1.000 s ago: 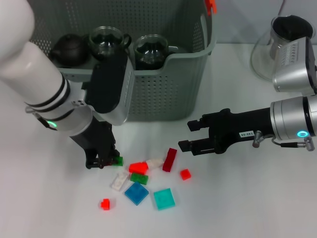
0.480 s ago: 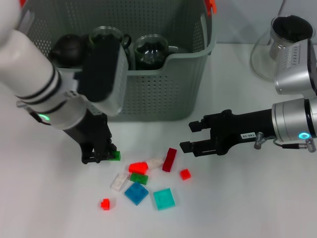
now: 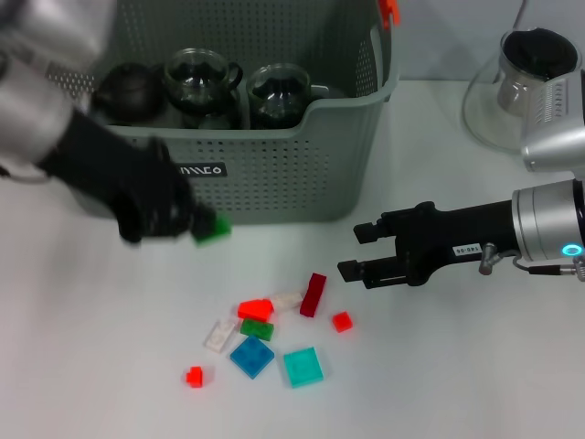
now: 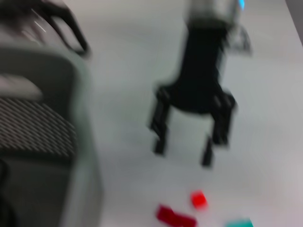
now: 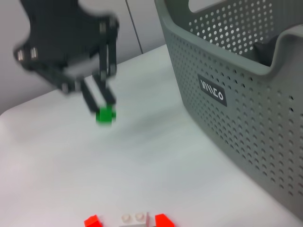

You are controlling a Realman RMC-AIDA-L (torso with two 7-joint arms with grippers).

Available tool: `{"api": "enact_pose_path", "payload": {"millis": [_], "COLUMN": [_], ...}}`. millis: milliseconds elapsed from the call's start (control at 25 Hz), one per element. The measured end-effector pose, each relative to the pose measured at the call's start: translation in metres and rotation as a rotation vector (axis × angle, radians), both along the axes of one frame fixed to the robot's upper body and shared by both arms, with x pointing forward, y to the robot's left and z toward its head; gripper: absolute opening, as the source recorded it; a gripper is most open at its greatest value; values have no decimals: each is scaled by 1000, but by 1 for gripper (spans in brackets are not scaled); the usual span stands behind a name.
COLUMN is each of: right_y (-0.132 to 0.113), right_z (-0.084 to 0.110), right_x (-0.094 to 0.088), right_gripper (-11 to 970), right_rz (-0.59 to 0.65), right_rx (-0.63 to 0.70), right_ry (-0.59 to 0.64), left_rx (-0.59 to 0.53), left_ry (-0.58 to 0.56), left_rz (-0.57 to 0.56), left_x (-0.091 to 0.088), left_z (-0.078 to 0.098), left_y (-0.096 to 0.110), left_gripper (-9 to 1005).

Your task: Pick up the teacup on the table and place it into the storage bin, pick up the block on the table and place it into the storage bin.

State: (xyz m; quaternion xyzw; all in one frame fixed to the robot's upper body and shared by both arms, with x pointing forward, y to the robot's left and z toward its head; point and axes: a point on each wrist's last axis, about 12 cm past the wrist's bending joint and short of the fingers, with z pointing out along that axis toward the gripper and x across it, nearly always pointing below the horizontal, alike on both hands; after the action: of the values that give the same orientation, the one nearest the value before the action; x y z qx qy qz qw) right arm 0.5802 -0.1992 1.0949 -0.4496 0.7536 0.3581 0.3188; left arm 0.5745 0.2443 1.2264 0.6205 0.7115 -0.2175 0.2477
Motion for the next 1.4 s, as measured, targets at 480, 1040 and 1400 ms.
{"api": "enact_pose_path", "payload": {"millis": [480, 1040, 1400], "right_y": [1, 2, 0], "right_z": [2, 2, 1], "right_x": [0, 0, -1], "right_gripper": [714, 714, 713], "right_rz": [10, 11, 8], "right_rx": [5, 3, 4], "right_ry": [4, 8, 7], "left_rx": [-225, -12, -30], "left_ry": [-237, -324, -329], "left_rz": [378, 664, 669], "left_x": [57, 107, 99], "left_z": [49, 15, 33], "left_y": [11, -12, -7], "left_gripper": [96, 140, 423]}}
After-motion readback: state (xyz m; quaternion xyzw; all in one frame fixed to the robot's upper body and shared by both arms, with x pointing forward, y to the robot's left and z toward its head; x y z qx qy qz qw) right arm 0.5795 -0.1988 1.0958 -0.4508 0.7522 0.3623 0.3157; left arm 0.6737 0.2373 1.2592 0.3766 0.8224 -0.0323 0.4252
